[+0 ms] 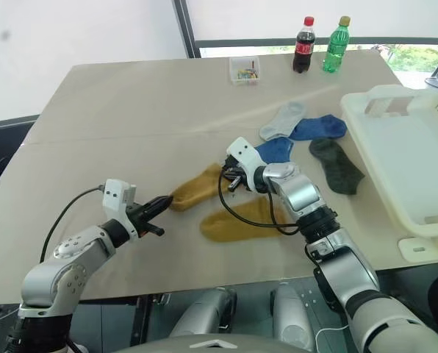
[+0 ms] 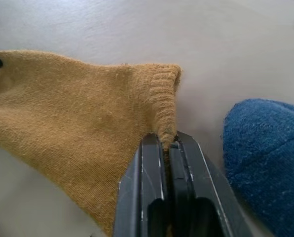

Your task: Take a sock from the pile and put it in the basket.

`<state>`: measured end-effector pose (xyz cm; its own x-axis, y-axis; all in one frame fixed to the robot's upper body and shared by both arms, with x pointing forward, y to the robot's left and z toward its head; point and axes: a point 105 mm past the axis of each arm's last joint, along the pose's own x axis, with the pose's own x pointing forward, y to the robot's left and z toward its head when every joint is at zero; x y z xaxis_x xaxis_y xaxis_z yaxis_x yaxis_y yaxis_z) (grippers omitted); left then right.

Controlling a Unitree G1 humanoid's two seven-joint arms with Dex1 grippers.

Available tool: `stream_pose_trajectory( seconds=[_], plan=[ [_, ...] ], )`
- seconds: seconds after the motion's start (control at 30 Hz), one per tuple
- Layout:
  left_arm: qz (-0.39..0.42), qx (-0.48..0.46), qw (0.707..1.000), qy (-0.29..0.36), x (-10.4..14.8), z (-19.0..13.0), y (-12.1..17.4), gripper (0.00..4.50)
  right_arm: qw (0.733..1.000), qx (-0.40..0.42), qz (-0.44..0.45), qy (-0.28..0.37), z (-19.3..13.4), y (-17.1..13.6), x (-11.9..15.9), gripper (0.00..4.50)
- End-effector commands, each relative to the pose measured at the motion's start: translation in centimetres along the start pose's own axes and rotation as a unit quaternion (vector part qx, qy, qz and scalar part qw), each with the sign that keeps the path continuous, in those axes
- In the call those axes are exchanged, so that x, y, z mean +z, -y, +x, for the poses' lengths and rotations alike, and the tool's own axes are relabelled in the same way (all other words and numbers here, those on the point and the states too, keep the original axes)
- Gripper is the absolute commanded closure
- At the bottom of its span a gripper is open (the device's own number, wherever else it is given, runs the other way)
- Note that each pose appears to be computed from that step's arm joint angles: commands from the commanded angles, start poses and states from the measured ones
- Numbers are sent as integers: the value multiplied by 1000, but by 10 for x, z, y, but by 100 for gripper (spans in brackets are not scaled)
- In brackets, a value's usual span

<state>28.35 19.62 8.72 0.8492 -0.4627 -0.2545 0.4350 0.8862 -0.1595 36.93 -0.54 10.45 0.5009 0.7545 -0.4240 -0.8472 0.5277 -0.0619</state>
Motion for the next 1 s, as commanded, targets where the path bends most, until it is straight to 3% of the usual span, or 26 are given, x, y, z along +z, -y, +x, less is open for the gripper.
stream_pose_trajectory(
  seconds=[0.03, 0.2, 0.4, 0.67, 1.0],
  plan=[
    [-19, -31, 999, 41, 16, 4, 5, 450, 1000, -10, 21, 19, -14, 2, 5, 447],
    [-32, -134, 987, 78, 38, -4, 29, 450, 997, 3, 55, 54, -47, -5, 22, 447],
    [-52, -230, 970, 54, 45, -16, 51, 450, 993, 6, 88, 73, -92, -16, 28, 447],
    [-32, -279, 960, -3, 35, -10, 65, 450, 989, -50, 133, 45, -128, -34, -4, 447],
    [14, -302, 952, -46, 27, 2, 65, 450, 978, -113, 177, 23, -141, -51, -33, 447]
  ],
)
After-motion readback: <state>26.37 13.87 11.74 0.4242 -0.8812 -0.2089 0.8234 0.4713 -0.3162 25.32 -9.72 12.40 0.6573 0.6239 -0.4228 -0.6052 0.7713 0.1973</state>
